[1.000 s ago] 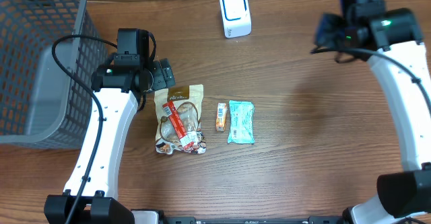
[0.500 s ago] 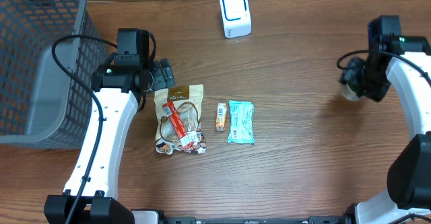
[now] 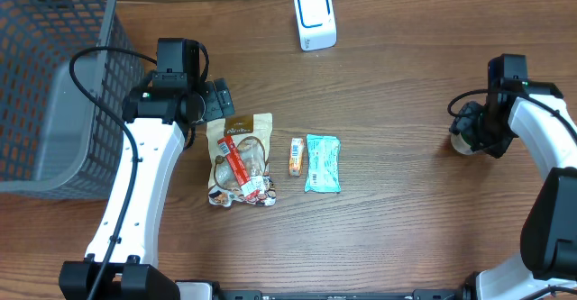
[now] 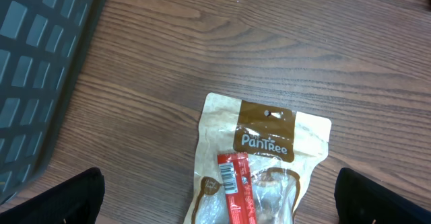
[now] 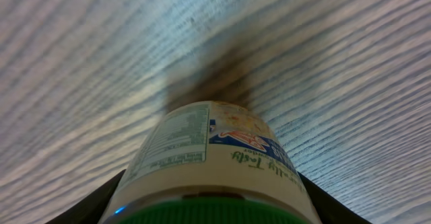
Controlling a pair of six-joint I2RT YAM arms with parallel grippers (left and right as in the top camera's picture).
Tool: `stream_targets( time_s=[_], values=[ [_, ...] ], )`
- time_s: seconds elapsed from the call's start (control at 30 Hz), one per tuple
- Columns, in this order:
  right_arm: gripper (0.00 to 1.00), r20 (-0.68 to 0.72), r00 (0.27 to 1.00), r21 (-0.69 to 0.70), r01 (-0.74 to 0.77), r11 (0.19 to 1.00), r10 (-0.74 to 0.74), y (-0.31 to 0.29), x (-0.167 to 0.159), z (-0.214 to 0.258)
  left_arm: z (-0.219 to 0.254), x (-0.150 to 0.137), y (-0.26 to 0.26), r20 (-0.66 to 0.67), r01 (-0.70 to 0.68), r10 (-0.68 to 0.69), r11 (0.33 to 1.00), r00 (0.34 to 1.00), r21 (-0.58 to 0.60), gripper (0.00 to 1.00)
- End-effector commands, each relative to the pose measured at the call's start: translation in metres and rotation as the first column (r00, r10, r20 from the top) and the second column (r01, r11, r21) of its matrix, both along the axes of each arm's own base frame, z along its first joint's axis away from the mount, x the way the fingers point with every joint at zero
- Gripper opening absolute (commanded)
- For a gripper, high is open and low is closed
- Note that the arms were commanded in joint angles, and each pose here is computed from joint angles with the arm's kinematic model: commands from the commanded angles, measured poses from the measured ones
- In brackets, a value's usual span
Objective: Scan the item barcode
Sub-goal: 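Lower the green-lidded jar onto the table at right and release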
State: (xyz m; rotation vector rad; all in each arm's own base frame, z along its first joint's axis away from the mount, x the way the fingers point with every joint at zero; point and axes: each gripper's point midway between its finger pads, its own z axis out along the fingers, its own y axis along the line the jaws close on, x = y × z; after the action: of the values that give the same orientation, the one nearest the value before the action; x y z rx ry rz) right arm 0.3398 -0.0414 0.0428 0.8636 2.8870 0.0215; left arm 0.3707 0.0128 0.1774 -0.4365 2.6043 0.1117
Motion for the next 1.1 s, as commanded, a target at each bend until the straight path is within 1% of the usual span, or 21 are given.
stream_targets(
  time_s=[0.0, 0.07, 0.1, 0.13, 0.2, 0.3, 0.33, 0.37, 0.6, 0.73, 0.83, 0.93, 1.07],
  values=[
    [0.49, 0.006, 1.000, 0.001, 0.008, 1.000, -0.008, 0.000, -0.001, -0.001, 0.007, 0.003, -0.001, 0.019, 0.002, -0.002, 1.000, 1.000, 0.005, 1.00],
    [0.52, 0.005, 1.000, -0.007, 0.010, 1.000, -0.010, -0.002, -0.001, -0.001, 0.007, 0.003, -0.001, 0.019, 0.002, -0.002, 1.000, 1.000, 0.005, 0.99],
    [0.57, 0.005, 1.000, -0.010, 0.010, 1.000, -0.010, -0.002, -0.001, -0.001, 0.007, 0.003, -0.001, 0.019, 0.002, -0.002, 1.000, 1.000, 0.005, 1.00],
    [0.59, 0.005, 1.000, -0.014, 0.011, 1.000, -0.011, -0.003, -0.001, -0.001, 0.007, 0.003, -0.001, 0.019, 0.002, -0.002, 1.000, 1.000, 0.005, 1.00],
    [0.67, 0.005, 1.000, -0.014, 0.011, 1.000, -0.011, -0.003, -0.001, -0.001, 0.007, 0.003, -0.001, 0.019, 0.002, -0.002, 1.000, 1.000, 0.005, 0.99],
    [0.70, 0.003, 1.000, -0.014, 0.011, 1.000, -0.011, -0.003, -0.001, -0.001, 0.007, 0.003, -0.001, 0.019, 0.002, -0.002, 1.000, 1.000, 0.005, 1.00],
    [0.74, 0.002, 1.000, -0.014, 0.011, 1.000, -0.011, -0.003, -0.002, -0.001, 0.007, 0.003, -0.001, 0.019, 0.002, -0.002, 1.000, 1.000, 0.005, 1.00],
    [0.80, 0.000, 1.000, -0.014, 0.011, 1.000, -0.011, -0.003, -0.002, -0.001, 0.007, 0.003, -0.001, 0.019, 0.002, -0.002, 1.000, 1.000, 0.005, 0.99],
    [0.92, -0.001, 1.000, -0.014, 0.011, 1.000, -0.011, -0.003, -0.002, -0.001, 0.007, 0.003, -0.001, 0.019, 0.002, -0.002, 1.000, 1.000, 0.005, 1.00],
    [0.92, 0.001, 1.000, -0.023, 0.009, 1.000, -0.009, -0.005, -0.002, 0.000, 0.007, 0.003, -0.001, 0.019, 0.002, -0.002, 1.000, 1.000, 0.005, 0.99],
    [0.92, -0.003, 1.000, -0.078, 0.016, 0.997, -0.016, -0.014, 0.000, 0.011, 0.007, 0.003, -0.001, 0.019, 0.002, -0.002, 1.000, 1.000, 0.005, 1.00],
    [0.92, 0.034, 0.999, -0.091, 0.020, 0.996, -0.017, -0.017, 0.012, 0.041, 0.007, 0.003, -0.001, 0.019, 0.002, -0.002, 1.000, 1.000, 0.005, 1.00],
    [0.92, 0.114, 0.993, -0.038, -0.010, 0.999, 0.014, -0.007, 0.033, 0.101, 0.007, 0.003, -0.001, 0.019, 0.002, -0.002, 1.000, 1.000, 0.005, 0.99]
  ],
)
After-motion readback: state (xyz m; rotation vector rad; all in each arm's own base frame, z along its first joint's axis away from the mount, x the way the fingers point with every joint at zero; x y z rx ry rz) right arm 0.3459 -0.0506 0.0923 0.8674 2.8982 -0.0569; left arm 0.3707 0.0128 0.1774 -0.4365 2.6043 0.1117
